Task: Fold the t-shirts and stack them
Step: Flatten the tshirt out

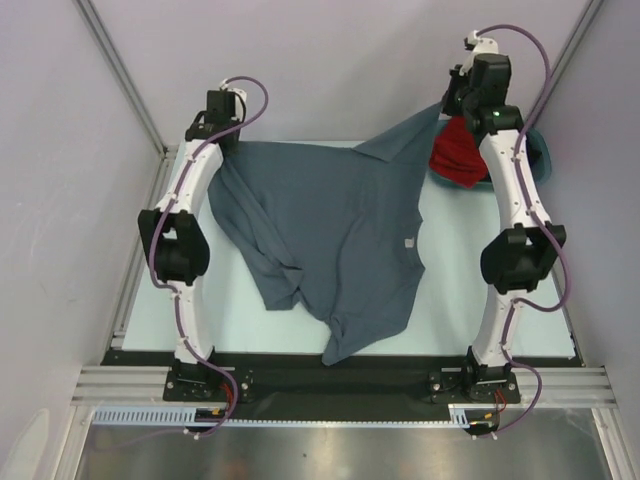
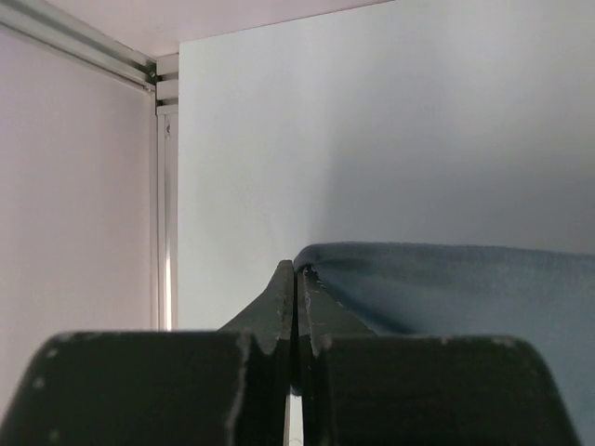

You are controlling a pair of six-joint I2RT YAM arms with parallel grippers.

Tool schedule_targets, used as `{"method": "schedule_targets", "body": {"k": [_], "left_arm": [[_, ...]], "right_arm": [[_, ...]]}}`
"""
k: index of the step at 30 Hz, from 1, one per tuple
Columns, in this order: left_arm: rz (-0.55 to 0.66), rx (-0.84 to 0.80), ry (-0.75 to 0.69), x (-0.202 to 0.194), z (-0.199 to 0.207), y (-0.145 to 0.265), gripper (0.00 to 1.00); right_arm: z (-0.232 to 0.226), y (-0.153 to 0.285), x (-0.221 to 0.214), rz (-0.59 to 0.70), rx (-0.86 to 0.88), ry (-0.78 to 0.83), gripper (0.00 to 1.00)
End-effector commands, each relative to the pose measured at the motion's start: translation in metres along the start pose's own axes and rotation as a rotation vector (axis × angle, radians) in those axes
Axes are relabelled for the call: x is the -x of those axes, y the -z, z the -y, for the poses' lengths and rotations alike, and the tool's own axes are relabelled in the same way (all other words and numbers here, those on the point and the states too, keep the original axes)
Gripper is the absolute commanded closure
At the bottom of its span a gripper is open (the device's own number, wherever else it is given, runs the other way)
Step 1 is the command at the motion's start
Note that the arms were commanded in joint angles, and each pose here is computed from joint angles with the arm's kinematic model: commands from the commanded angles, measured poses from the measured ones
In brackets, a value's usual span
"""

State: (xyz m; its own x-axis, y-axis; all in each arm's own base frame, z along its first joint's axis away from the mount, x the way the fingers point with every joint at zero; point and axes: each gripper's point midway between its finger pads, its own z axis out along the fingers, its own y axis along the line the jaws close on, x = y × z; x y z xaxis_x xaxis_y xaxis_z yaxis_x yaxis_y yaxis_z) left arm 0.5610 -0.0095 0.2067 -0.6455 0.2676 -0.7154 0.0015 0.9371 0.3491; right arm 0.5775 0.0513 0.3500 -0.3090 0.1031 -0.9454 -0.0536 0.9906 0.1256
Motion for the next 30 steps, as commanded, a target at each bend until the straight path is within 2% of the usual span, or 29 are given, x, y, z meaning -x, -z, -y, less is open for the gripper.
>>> {"method": "schedule_targets", "body": {"k": [1,6,10,11,12,14,15,19,21,22,23,24,25,27,28,29,30], "left_arm": [[-0.064,-0.02,-0.112,-0.009,0.001,-0.025,1.0],[-0.1,0.018,-0.167,-0.025,0.002,-0.068,0.98],[-0.083,0.071,-0.16,-0.025,-0.002,-0.086,0.82],[-0.079,0.086,-0.13,-0.025,-0.005,-0.087,0.72],[-0.062,0.079,-0.107,-0.019,-0.006,-0.083,0.69],[-0.026,0.074,-0.041,-0.01,-0.007,-0.073,0.66],[-0.004,0.062,-0.022,-0.006,-0.005,-0.068,0.65],[0.128,-0.025,0.103,0.021,0.006,-0.007,0.61],[0.172,-0.102,0.134,0.029,0.019,0.021,0.57],[0.143,-0.143,0.163,0.014,0.04,0.029,0.55],[0.184,-0.177,0.191,0.024,0.041,0.059,0.55],[0.185,-0.216,0.185,0.02,0.051,0.071,0.52],[0.152,-0.265,0.232,0.002,0.075,0.079,0.4],[0.176,-0.337,0.269,0.001,0.091,0.114,0.39],[0.136,-0.399,0.248,-0.023,0.12,0.121,0.38],[0.115,-0.457,0.283,-0.032,0.137,0.132,0.37],[0.145,-0.5,0.291,-0.031,0.145,0.151,0.34]], "right_arm": [[0.004,-0.032,-0.014,-0.031,-0.013,-0.008,1.0],[0.005,-0.069,-0.036,-0.051,-0.013,-0.03,1.0],[0.004,-0.093,-0.052,-0.054,-0.002,-0.053,1.0],[0.005,-0.098,-0.057,-0.059,0.001,-0.055,0.96],[0.004,-0.101,-0.059,-0.058,0.002,-0.061,0.72],[0.008,-0.1,-0.06,-0.061,-0.017,-0.059,0.52],[0.008,-0.094,-0.056,-0.055,-0.022,-0.057,0.34],[0.011,-0.06,-0.039,-0.028,-0.052,-0.032,0.3],[0.01,-0.031,-0.03,-0.018,-0.05,-0.033,0.23],[0.003,-0.021,-0.028,-0.02,-0.025,-0.033,0.23],[-0.005,-0.011,-0.031,-0.035,0.015,-0.034,0.23],[-0.01,0.0,-0.034,-0.049,0.037,-0.042,0.22],[-0.021,0.017,-0.044,-0.077,0.086,-0.053,0.21],[-0.038,0.036,-0.058,-0.106,0.148,-0.075,0.21],[-0.05,0.057,-0.052,-0.088,0.196,-0.083,0.21],[-0.059,0.061,-0.084,-0.157,0.219,-0.089,0.22],[-0.065,0.067,-0.091,-0.161,0.236,-0.082,0.22]]}}
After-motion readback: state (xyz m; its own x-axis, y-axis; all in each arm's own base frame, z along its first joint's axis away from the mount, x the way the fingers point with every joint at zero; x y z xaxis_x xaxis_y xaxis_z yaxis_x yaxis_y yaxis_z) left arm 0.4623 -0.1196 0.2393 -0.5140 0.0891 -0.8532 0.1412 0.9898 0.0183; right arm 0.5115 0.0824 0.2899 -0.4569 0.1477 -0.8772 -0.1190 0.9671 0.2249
